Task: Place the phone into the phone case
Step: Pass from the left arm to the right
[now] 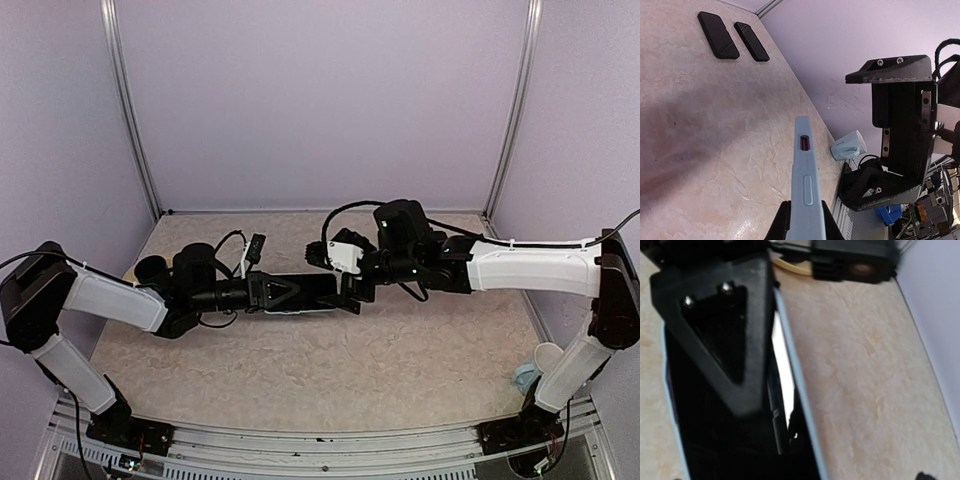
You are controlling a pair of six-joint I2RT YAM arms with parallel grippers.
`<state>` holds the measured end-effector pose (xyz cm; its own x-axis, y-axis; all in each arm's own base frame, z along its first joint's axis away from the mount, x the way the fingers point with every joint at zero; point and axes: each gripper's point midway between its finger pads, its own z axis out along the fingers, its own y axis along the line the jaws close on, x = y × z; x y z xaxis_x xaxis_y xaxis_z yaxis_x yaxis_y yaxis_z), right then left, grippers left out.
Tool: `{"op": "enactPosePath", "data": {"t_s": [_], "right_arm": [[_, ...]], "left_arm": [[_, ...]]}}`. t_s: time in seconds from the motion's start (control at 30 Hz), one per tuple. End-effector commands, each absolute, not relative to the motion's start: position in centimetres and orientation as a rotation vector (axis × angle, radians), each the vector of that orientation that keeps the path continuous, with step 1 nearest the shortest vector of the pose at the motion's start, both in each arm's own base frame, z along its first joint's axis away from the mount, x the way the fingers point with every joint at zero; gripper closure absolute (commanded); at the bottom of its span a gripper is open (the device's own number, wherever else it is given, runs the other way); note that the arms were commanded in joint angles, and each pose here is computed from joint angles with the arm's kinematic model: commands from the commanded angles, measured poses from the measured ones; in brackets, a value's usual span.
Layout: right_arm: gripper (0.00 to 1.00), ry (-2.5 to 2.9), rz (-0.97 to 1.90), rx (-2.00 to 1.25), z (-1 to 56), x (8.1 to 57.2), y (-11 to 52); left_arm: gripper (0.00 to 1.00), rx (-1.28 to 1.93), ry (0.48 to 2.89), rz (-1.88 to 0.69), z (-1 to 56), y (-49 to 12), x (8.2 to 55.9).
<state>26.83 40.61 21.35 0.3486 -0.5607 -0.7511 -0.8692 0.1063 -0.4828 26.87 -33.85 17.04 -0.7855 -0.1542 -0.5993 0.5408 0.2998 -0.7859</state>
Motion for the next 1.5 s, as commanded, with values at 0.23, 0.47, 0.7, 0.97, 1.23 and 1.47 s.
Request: {"op": "enactPosePath", "data": {"t_s": [0.23, 0.47, 0.7, 0.97, 1.23, 1.47], "right_arm": [[0.00, 1.277, 0.444, -1.672, 21.0, 24.9, 44.1], [0.00, 1.318, 0.502, -1.711, 19.9, 24.6, 44.9], [0.00, 1.335, 0.540, -1.717, 19.4, 24.4, 45.4], [0.00, 1.361, 0.539, -1.726, 18.4, 24.4, 45.4], [0.00, 1.366, 0.417, -1.665, 18.3, 26.0, 45.5], [0.00, 1.362, 0.400, -1.665, 18.0, 26.1, 45.8]], "left_arm": [[1.00, 0.406, 1.874, -1.508, 20.4, -35.1, 27.6], [1.00, 0.422, 1.876, -1.489, 20.6, -35.4, 27.5], [1.00, 0.429, 1.876, -1.468, 20.8, -35.5, 27.5], [1.00, 0.433, 1.877, -1.456, 20.9, -35.6, 27.5], [1.00, 0.434, 1.879, -1.455, 20.8, -35.7, 27.4], [1.00, 0.435, 1.882, -1.452, 20.7, -35.7, 27.4]]}}
